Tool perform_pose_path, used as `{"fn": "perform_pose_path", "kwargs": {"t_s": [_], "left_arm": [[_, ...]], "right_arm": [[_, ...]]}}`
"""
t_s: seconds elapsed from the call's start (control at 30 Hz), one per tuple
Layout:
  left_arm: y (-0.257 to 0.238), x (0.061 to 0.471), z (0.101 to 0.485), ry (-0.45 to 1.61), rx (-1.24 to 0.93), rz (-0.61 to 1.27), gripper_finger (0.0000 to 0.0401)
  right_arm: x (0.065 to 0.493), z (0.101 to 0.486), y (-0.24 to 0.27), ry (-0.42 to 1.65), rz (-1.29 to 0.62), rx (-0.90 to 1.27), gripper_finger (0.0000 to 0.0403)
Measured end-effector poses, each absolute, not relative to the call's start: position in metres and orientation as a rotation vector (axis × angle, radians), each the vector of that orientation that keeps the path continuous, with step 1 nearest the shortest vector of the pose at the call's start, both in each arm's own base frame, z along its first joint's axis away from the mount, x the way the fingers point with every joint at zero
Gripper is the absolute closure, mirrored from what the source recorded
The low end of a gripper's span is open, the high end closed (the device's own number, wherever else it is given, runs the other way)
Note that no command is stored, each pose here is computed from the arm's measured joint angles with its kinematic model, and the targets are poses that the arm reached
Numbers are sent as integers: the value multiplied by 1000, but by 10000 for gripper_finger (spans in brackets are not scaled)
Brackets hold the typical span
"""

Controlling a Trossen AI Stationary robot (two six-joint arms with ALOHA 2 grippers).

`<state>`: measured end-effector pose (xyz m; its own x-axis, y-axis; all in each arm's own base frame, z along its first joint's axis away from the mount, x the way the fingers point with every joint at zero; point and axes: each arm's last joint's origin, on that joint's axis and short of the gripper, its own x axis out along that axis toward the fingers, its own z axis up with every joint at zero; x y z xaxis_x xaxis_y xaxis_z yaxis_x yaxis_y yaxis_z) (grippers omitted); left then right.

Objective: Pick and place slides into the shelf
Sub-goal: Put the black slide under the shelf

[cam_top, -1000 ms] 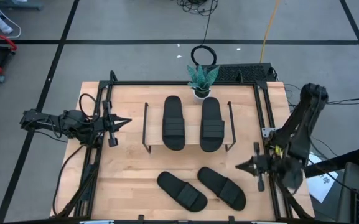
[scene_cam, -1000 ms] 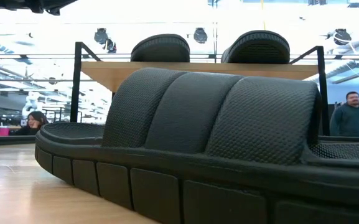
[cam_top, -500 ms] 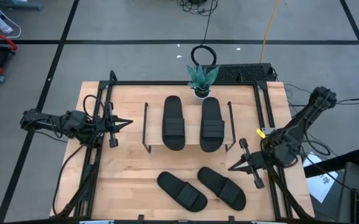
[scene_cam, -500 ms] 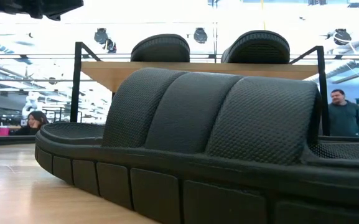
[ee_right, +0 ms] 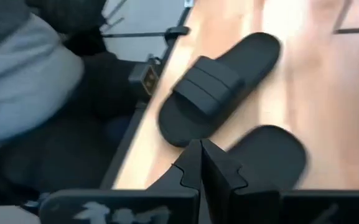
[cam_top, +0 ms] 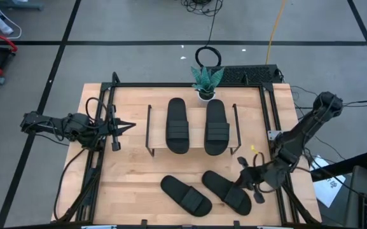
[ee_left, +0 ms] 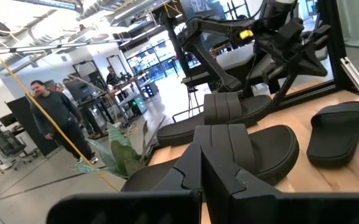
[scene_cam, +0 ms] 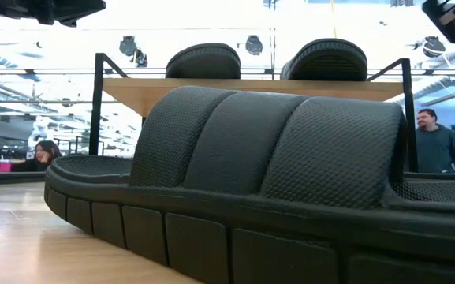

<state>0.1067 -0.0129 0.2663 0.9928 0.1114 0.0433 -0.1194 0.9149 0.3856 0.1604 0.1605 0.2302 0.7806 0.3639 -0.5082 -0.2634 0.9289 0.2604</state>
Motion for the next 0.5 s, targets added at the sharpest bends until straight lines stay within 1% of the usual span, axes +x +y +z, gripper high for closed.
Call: {"fn": "perform_pose_path", "kwargs": {"t_s": [0.1,0.23,0.37,0.5], "left_arm": [[-13,107,266,-21,387,119,399],[-13,107,266,-21,370,118,394],[-13,107,266,-14,369,117,400],[-13,107,266,-14,369,117,394]], "right_arm": [[173,227,158,619,382,263,393],[188,220,151,708,409,349,364],[200,223,149,745,468,366,320],[205,228,154,768,526,299,285]]}}
